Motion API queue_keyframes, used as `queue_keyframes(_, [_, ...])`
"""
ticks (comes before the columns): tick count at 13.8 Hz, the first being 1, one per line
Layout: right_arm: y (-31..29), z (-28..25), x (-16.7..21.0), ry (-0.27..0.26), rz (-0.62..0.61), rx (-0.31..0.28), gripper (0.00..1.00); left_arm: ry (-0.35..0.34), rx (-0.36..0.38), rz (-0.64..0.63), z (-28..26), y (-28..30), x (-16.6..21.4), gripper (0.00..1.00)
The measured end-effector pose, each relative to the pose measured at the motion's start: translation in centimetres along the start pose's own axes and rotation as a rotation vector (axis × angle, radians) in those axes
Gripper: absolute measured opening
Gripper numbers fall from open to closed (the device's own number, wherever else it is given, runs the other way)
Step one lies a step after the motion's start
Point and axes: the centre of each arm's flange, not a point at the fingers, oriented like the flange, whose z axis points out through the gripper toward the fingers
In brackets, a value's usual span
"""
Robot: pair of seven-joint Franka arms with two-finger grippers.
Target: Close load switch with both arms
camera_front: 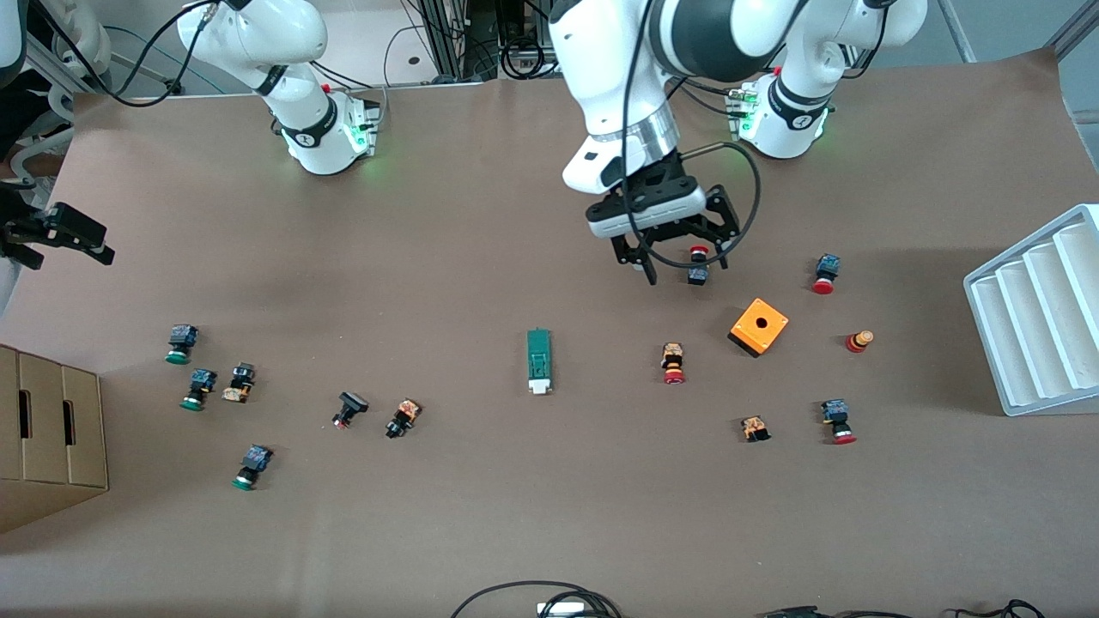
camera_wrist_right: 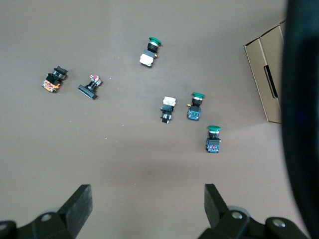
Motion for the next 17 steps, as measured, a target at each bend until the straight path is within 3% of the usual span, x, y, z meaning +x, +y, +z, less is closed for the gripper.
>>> queue_keyframes(4, [0.0,-0.1,0.0,0.002,-0.001,0.000,1.00,-0.055,-0.065,-0.049,-0.2,-4.4,3.4,1.00])
queue_keyframes(8, [-0.5,-0.2,0.2,0.009,-0.009,-0.003,1.00,-0.146,-0.118,-0.142,1.8,-13.1,7.6,1.00])
queue_keyframes(17, [-1.2,0.2,1.1,0.017,-0.024,-0.007,1.00,-0.295,-0.248,-0.326,5.4,-22.5,9.8,1.00])
